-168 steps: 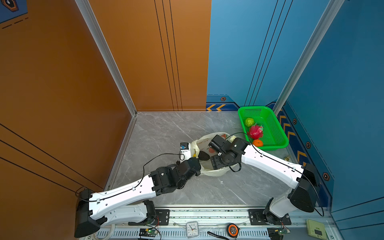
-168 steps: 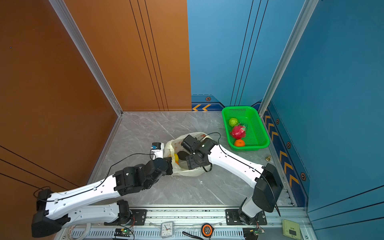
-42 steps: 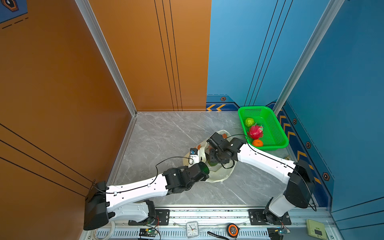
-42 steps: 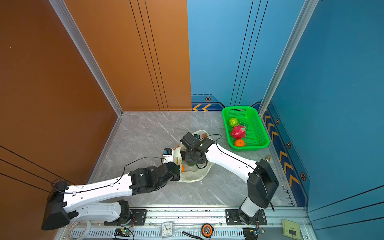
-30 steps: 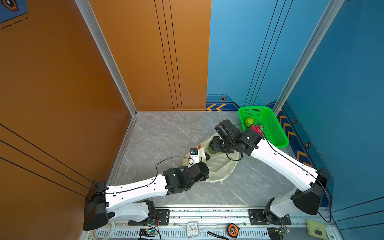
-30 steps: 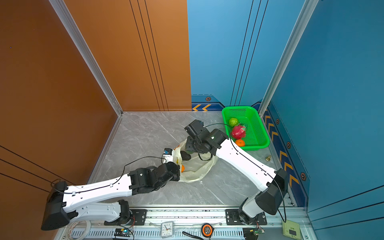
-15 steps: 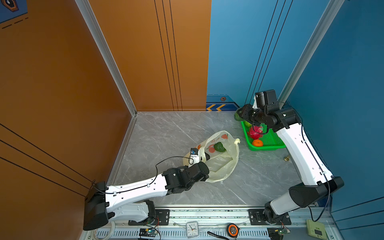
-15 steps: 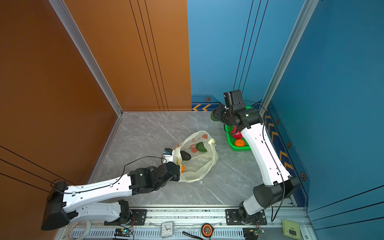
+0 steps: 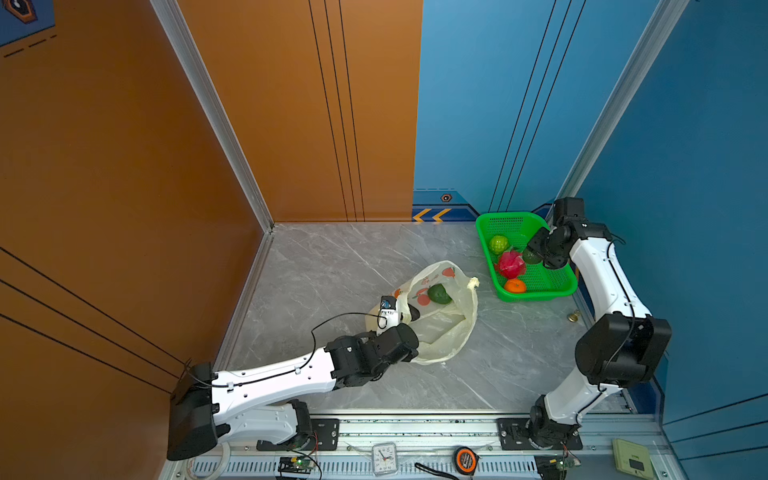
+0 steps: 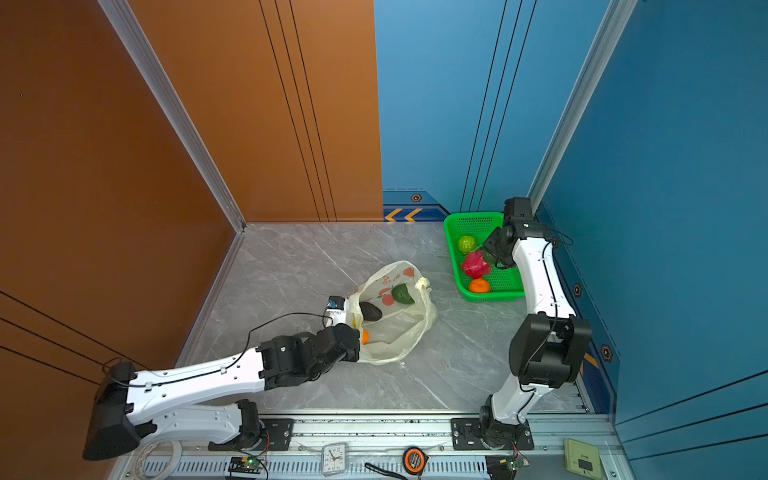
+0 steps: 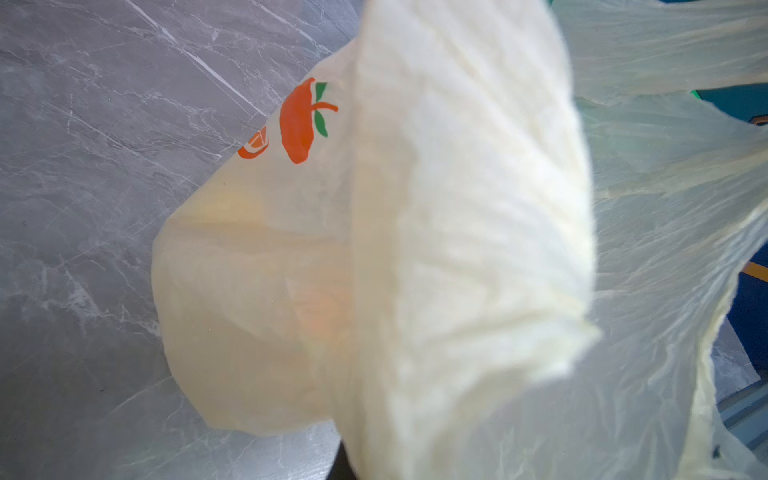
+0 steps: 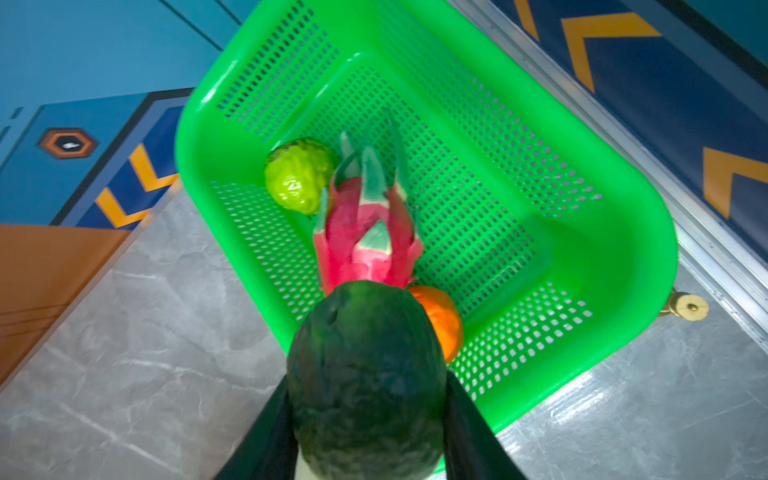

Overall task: Untie the knot of the plastic bag and take out the fruit
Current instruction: 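Lower the dark green fruit into the green basket and open the right gripper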

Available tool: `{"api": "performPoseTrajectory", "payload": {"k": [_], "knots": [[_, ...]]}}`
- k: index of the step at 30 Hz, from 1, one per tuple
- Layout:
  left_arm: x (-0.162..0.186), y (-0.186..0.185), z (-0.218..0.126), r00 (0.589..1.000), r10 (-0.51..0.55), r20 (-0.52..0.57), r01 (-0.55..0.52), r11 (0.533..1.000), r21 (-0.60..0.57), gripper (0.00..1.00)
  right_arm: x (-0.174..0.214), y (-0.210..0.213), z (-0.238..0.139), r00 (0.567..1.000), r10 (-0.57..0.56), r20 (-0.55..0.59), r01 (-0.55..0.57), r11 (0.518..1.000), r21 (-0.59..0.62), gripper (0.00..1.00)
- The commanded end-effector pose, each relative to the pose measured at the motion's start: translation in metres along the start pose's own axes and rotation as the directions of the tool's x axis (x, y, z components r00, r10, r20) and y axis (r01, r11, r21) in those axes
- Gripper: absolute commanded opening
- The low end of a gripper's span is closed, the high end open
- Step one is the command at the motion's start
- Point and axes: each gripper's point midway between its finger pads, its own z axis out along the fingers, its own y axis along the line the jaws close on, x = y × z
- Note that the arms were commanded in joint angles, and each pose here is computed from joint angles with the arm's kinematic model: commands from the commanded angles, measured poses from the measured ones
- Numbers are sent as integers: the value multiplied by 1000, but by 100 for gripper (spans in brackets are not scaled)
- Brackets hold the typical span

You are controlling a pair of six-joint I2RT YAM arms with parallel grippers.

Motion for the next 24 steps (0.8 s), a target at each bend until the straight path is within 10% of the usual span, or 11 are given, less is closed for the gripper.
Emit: {"api": "performPoseTrajectory", "payload": {"k": [1, 24], "knots": [[-10, -7, -3, 1000, 7, 28, -7, 1000, 2, 0, -5, -21, 20, 1000, -1, 26, -1, 997, 74, 37], [-12, -14, -6, 999, 15, 40, -15, 1000, 4, 0, 19, -40, 53, 998, -24, -59, 32, 990, 135, 71]]}}
